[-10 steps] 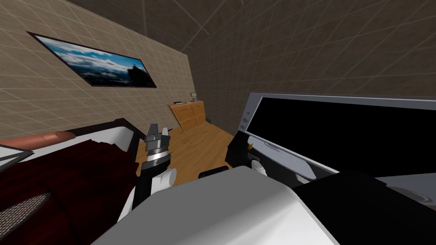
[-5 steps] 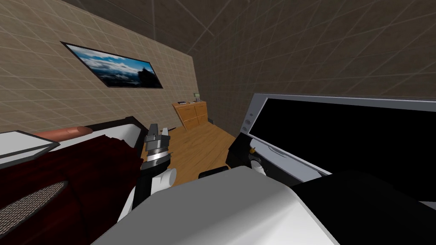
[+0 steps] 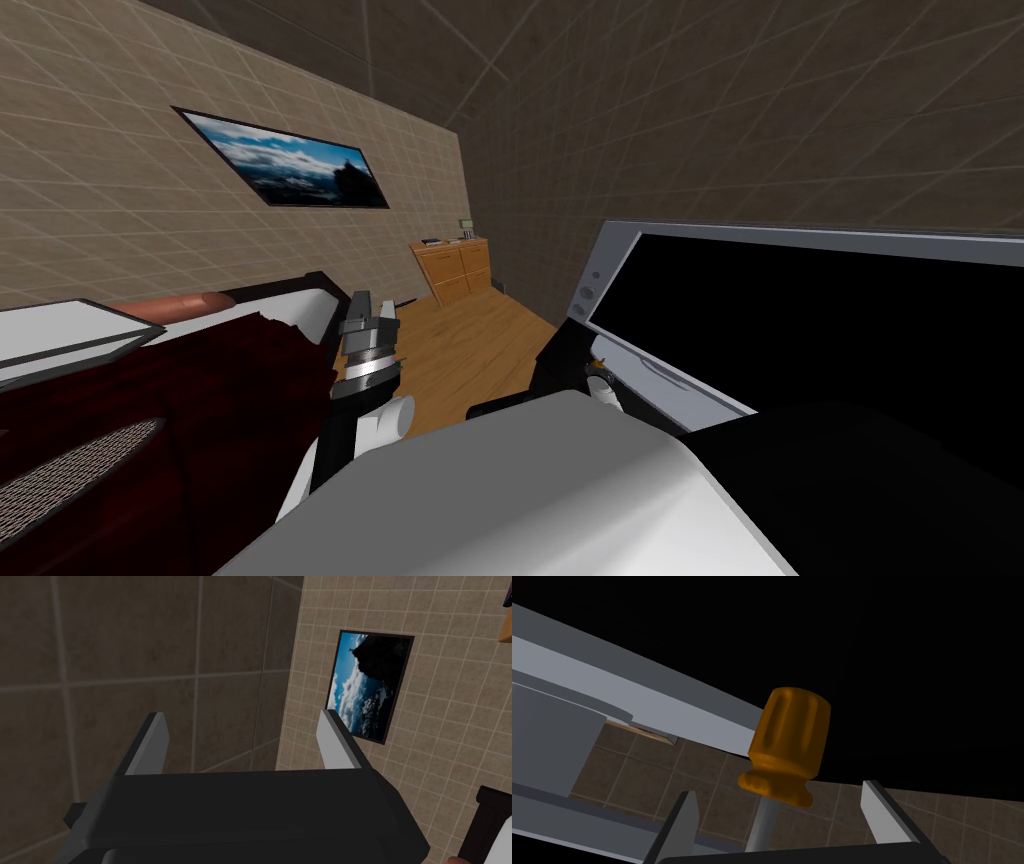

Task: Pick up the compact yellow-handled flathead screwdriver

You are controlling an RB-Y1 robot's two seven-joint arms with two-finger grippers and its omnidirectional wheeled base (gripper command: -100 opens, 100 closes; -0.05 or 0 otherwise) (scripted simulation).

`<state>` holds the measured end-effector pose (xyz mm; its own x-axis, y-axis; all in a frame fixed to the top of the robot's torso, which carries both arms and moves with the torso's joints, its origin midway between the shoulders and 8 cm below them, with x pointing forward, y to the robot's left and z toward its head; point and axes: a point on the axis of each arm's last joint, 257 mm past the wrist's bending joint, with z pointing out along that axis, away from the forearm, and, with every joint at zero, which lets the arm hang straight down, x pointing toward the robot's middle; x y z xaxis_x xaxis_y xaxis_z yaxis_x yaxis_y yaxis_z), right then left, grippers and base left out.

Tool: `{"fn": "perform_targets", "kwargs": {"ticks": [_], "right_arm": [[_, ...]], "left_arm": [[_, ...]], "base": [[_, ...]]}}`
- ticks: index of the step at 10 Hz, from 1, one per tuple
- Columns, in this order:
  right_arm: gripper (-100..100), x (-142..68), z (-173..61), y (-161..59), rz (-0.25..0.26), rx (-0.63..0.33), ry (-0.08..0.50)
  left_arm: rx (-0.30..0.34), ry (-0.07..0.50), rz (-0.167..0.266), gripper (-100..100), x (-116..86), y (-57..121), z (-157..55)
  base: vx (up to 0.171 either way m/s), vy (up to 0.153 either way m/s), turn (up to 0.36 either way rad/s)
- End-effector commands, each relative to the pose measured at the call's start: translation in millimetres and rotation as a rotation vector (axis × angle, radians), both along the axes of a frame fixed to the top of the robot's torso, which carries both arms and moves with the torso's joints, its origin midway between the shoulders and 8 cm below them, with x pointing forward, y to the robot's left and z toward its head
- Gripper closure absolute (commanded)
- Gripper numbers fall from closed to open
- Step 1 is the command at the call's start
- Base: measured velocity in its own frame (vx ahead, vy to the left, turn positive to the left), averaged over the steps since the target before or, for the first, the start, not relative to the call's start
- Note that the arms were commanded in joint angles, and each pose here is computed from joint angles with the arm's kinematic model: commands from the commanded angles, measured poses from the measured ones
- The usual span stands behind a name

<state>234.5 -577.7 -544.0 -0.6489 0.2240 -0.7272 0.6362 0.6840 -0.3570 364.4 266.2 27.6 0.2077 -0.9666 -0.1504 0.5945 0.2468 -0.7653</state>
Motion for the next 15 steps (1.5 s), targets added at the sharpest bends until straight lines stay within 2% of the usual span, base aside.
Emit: {"fn": "perform_targets", "kwargs": {"ticks": [1,2,3,4,5,7,8,9,10,11,12,14,15], "right_arm": [[0,0,0,0,0.0,0.0,0.0],[-100,-15,10,-20,-0.05,-0.026,-0.024],[-100,-5,5,-6,-0.008,-0.016,-0.018],[-100,-5,4,-5,-0.015,-0.007,-0.023],[-100,-21,14,-25,-0.058,-0.038,-0.044],[-100,-13,5,-9,-0.03,-0.01,-0.042],[-100,-32,16,-31,-0.082,-0.042,-0.065],[-100,-23,10,-16,-0.033,-0.032,-0.049],[-100,-23,6,-11,-0.036,-0.016,-0.052],[-100,-43,17,-34,-0.093,-0.048,-0.072],[-100,-44,12,-28,-0.104,-0.025,-0.074],[-100,-37,4,-12,-0.062,-0.008,-0.064],[-100,-60,14,-35,-0.124,-0.037,-0.083]], "left_arm": [[0.0,0.0,0.0,0,0,0.0,0],[0.0,0.0,0.0,0,0,0.0,0],[0.0,0.0,0.0,0,0,-0.1,0],[0.0,0.0,0.0,0,0,0.0,0],[0.0,0.0,0.0,0,0,0.0,0],[0.0,0.0,0.0,0,0,0.0,0],[0.0,0.0,0.0,0,0,0.0,0],[0.0,0.0,0.0,0,0,-0.1,0],[0.0,0.0,0.0,0,0,0.0,0],[0.0,0.0,0.0,0,0,0.0,0],[0.0,0.0,0.0,0,0,-0.1,0],[0.0,0.0,0.0,0,0,0.0,0],[0.0,0.0,0.0,0,0,0.0,0]], "base": [[0.009,-0.011,-0.001],[0.036,-0.006,0.145],[0.041,-0.014,0.064],[0.017,-0.006,-0.008],[0.032,-0.001,0.122],[0.011,-0.003,0.029],[0.025,-0.001,0.099],[0.014,-0.003,0.069],[0.0,0.0,0.0],[0.022,-0.005,0.108],[-0.001,-0.006,0.03],[0.006,0.002,0.009],[0.019,-0.011,0.128]]}}
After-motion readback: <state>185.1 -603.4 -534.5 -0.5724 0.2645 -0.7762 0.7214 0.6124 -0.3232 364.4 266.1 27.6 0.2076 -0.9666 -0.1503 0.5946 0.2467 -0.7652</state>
